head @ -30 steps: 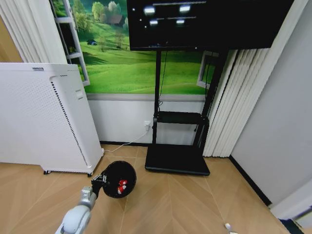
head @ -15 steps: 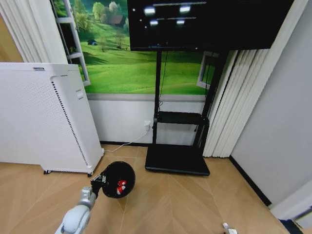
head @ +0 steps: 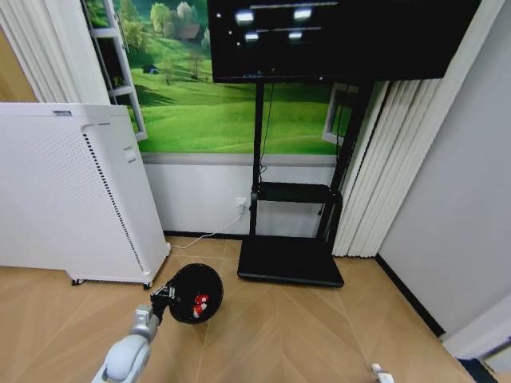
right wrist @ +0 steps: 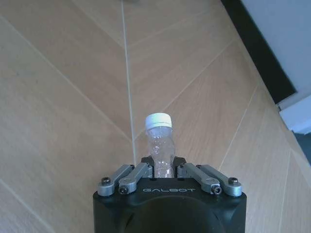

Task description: Pick up the trash bin and place the garbage on the floor into it.

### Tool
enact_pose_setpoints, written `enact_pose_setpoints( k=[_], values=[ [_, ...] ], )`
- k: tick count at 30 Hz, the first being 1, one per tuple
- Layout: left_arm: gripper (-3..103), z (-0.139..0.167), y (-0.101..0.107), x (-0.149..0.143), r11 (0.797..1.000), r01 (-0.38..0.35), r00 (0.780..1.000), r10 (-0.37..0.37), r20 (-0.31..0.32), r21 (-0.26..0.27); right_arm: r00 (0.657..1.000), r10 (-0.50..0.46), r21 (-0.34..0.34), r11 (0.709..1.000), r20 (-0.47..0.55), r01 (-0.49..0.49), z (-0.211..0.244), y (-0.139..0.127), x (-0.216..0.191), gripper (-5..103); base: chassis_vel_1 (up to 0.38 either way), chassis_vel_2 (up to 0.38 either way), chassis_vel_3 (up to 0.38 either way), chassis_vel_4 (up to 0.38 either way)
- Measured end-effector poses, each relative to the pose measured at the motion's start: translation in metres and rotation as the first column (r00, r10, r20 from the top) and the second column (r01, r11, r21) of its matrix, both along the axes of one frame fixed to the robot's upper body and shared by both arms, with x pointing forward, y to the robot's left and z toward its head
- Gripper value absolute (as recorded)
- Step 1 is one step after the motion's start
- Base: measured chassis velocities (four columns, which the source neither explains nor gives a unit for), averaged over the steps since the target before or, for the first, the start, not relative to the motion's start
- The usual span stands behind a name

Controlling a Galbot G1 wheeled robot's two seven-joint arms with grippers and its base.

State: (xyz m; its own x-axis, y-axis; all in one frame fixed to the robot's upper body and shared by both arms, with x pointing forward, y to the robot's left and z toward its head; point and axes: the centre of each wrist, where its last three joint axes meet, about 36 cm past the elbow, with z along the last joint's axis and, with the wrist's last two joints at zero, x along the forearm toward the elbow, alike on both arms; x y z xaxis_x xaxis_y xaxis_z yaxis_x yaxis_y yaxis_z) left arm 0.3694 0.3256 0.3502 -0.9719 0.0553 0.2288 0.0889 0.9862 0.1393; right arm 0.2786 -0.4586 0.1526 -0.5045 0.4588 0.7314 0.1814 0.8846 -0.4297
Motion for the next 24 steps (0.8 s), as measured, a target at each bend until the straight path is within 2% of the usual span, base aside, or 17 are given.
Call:
enact_pose_setpoints(
  k=[9, 10, 11, 13, 14, 15, 17, 19, 20, 22, 23, 24],
  values=[
    [7, 0.003, -0.006, 0.013, 1.0, 0.016, 1.0, -0.016, 0.02, -0.002, 0.993, 0.052, -0.001, 0.999, 0.102, -0.052, 0.038, -0.003, 0.02, 18, 0.0, 0.0, 0.0, 0.0],
    [7, 0.005, -0.007, 0.02, 1.0, 0.021, 0.999, -0.021, 0.029, 0.0, 0.987, 0.077, 0.008, 0.997, 0.144, -0.079, 0.054, -0.001, 0.024, 18, 0.0, 0.0, 0.0, 0.0],
    [7, 0.005, -0.007, 0.02, 1.0, 0.021, 0.999, -0.021, 0.029, 0.0, 0.987, 0.077, 0.008, 0.997, 0.144, -0.079, 0.054, -0.001, 0.024, 18, 0.0, 0.0, 0.0, 0.0],
    [7, 0.005, -0.01, 0.031, 0.999, 0.032, 0.999, -0.032, 0.034, 0.002, 0.967, 0.135, 0.029, 0.989, 0.216, -0.145, 0.08, 0.01, 0.029, 18, 0.0, 0.0, 0.0, 0.0],
    [7, 0.005, -0.01, 0.031, 0.999, 0.032, 0.999, -0.032, 0.034, 0.002, 0.967, 0.135, 0.029, 0.989, 0.216, -0.145, 0.08, 0.01, 0.029, 18, 0.0, 0.0, 0.0, 0.0],
    [7, 0.004, -0.013, 0.038, 0.999, 0.04, 0.999, -0.04, 0.034, 0.002, 0.949, 0.181, 0.031, 0.98, 0.257, -0.196, 0.093, 0.016, 0.03, 18, 0.0, 0.0, 0.0, 0.0],
    [7, 0.002, -0.015, 0.041, 0.999, 0.045, 0.998, -0.045, 0.033, 0.002, 0.937, 0.21, 0.03, 0.973, 0.28, -0.228, 0.099, 0.021, 0.032, 18, 0.0, 0.0, 0.0, 0.0],
    [7, -0.001, -0.021, 0.046, 0.998, 0.056, 0.998, -0.056, 0.028, 0.001, 0.898, 0.279, 0.031, 0.951, 0.34, -0.308, 0.113, 0.039, 0.041, 18, 0.0, 0.0, 0.0, 0.0],
    [7, -0.001, -0.021, 0.046, 0.998, 0.056, 0.998, -0.056, 0.028, 0.001, 0.898, 0.279, 0.031, 0.951, 0.34, -0.308, 0.113, 0.039, 0.041, 18, 0.0, 0.0, 0.0, 0.0],
    [7, -0.005, -0.026, 0.053, 0.998, 0.067, 0.997, -0.068, 0.024, 0.006, 0.857, 0.332, 0.029, 0.928, 0.395, -0.372, 0.122, 0.053, 0.048, 18, 0.0, 0.0, 0.0, 0.0],
    [7, -0.005, -0.026, 0.053, 0.998, 0.067, 0.997, -0.068, 0.024, 0.006, 0.857, 0.332, 0.029, 0.928, 0.395, -0.372, 0.122, 0.053, 0.048, 18, 0.0, 0.0, 0.0, 0.0],
    [7, -0.007, -0.03, 0.06, 0.997, 0.078, 0.997, -0.078, 0.025, 0.01, 0.824, 0.362, 0.025, 0.91, 0.435, -0.413, 0.128, 0.061, 0.052, 18, 0.0, 0.0, 0.0, 0.0]
  ],
)
